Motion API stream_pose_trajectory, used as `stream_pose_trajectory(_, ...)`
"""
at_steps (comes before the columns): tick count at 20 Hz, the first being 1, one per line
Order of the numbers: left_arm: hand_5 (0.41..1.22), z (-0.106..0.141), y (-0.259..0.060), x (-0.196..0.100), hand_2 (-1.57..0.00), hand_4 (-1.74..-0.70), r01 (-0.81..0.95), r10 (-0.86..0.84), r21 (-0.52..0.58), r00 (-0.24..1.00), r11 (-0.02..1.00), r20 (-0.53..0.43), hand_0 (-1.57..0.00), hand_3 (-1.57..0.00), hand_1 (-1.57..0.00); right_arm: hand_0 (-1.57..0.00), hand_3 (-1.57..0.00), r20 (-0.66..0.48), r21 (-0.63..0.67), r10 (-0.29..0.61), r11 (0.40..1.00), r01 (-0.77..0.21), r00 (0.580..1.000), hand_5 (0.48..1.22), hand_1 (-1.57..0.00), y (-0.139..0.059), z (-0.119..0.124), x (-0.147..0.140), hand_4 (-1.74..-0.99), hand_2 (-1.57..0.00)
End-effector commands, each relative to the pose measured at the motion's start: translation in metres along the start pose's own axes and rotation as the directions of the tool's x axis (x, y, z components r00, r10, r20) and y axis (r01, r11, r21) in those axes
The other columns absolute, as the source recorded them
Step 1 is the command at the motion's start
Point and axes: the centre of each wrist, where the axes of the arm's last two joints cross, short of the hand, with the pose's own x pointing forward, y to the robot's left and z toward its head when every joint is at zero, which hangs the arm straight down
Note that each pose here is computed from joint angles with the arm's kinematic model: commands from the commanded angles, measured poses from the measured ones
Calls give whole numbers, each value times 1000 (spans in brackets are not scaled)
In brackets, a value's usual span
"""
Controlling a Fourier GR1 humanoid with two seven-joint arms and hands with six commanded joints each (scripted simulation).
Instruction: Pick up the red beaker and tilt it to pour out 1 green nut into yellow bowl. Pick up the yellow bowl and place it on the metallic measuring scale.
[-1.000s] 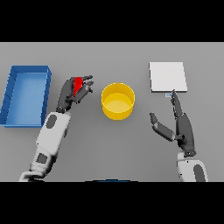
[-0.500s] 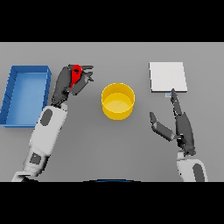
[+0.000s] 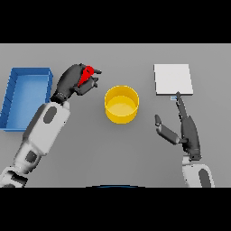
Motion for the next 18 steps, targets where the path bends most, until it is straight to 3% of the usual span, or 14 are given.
stream_pose_trajectory(1, 1128, -3, 0, 6, -1568, -1737, 70, -70, -4, 998, 998, -5, -1568, -1567, -1568, 1, 1, 3, 0, -11, 1000, 11, 1000, 683, 1, 0, 1, 0, -1254, 1)
stream_pose_trajectory(6, 1145, -12, -6, 26, -1570, -1740, 454, -453, -59, 891, 889, 36, -1570, -1570, -1570, 1, 1, 24, 7, -20, 1000, 20, 1000, 694, 1, 0, 3, 3, -1262, 1)
stream_pose_trajectory(10, 1190, -20, -7, 41, -1571, -1740, 638, -629, -84, 770, 765, 108, -1571, -1570, -1571, 1, 1, 6, 4, -12, 1000, 12, 1000, 704, 1, 1, 4, 4, -1274, 1)
stream_pose_trajectory(12, 1201, -23, -7, 46, -1571, -1649, 717, -702, -90, 696, 692, 150, -1571, -1571, -1571, 1, 1, 13, 6, -21, 1000, 21, 1000, 705, 1, 1, 2, 4, -1284, 1)
stream_pose_trajectory(13, 1205, -25, -4, 50, -1571, -1666, 752, -732, -91, 658, 653, 176, -1571, -1571, -1571, 1, 1, 12, 7, -28, 1000, 28, 1000, 702, 1, 1, 5, 1, -1283, 1)
stream_pose_trajectory(17, 1215, -34, -11, 70, -1571, -1701, 876, -834, -130, 481, 463, 270, -1571, -1277, -1571, 1, 1, 12, -10, -62, 998, 62, 998, 678, 1, 4, 3, -1, -1292, 1)
stream_pose_trajectory(18, 1216, -35, -15, 73, -1571, -1707, 898, -845, -132, 440, 420, 303, -1571, -1336, -1571, 1, 1, 13, -15, -73, 997, 73, 997, 672, 1, 5, 2, -1, -1294, 1)
